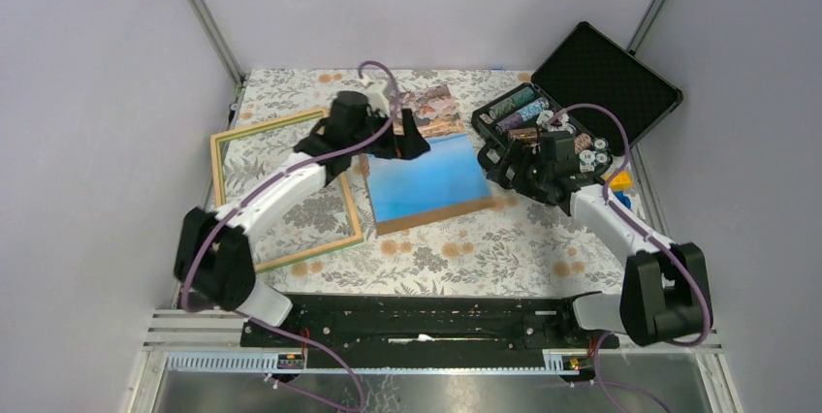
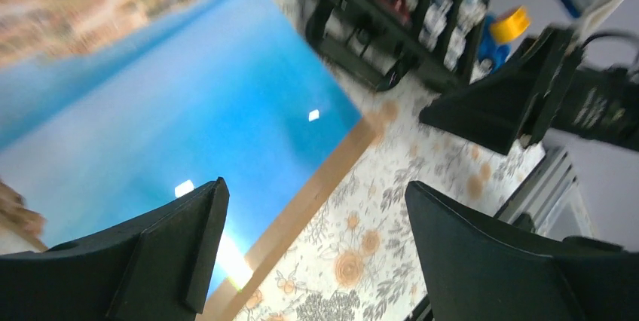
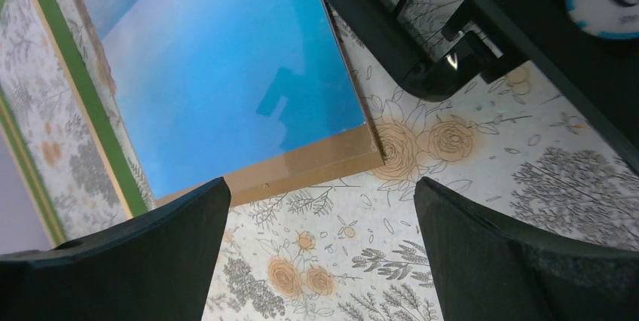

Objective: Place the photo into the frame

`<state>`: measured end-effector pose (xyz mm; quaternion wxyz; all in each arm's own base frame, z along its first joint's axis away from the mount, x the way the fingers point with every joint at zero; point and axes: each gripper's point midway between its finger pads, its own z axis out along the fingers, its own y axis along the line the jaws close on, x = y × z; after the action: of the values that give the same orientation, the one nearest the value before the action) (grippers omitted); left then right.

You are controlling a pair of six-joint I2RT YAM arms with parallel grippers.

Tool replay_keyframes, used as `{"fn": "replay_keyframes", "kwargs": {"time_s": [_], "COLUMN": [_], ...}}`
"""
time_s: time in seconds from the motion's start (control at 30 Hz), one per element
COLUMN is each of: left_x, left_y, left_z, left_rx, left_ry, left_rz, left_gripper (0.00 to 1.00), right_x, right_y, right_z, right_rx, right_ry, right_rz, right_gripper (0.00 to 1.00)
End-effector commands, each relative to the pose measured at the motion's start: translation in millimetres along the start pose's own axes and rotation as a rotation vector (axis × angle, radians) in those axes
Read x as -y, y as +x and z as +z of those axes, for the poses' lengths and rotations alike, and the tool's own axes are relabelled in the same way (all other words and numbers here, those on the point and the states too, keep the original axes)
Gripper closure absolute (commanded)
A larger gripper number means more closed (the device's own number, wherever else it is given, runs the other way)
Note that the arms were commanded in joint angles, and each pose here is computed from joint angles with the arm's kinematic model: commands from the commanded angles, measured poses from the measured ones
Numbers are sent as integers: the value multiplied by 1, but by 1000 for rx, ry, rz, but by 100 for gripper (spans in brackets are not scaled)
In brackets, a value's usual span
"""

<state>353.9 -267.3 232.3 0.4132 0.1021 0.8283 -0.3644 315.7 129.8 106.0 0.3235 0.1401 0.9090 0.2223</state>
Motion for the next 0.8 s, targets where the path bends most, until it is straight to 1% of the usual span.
{"fn": "replay_keyframes", "kwargs": {"time_s": [0.0, 0.13, 0.3, 0.37, 0.43, 0.5, 0.63, 0.77], "left_x": [-10, -26, -42, -47, -46, -46, -54, -66], "left_y": [36, 67, 90, 97, 98, 101, 109, 112], "left_z": [27, 44, 55, 57, 60, 62, 66, 65], "left_rx": [-149, -254, -314, -320, -301, -295, -320, -305], "left_ry": [-55, -96, -137, -137, -106, -89, -99, -123], "left_rz": [-53, -119, -194, -242, -291, -327, -379, -446], "left_gripper": [6, 5, 5, 5, 5, 5, 5, 4], "right_x": [-18, -1, 11, 12, 13, 10, 9, 8], "right_y": [-1, 2, 11, 13, 17, 12, 14, 15], "right_z": [13, 30, 48, 52, 53, 55, 59, 65], "right_rx": [-87, -144, -202, -210, -220, -198, -206, -216], "right_ry": [-162, -141, -163, -169, -173, -193, -203, -223], "right_rz": [38, 47, 77, 79, 83, 74, 83, 89], "right_gripper": [0, 4, 10, 11, 13, 15, 15, 17]}}
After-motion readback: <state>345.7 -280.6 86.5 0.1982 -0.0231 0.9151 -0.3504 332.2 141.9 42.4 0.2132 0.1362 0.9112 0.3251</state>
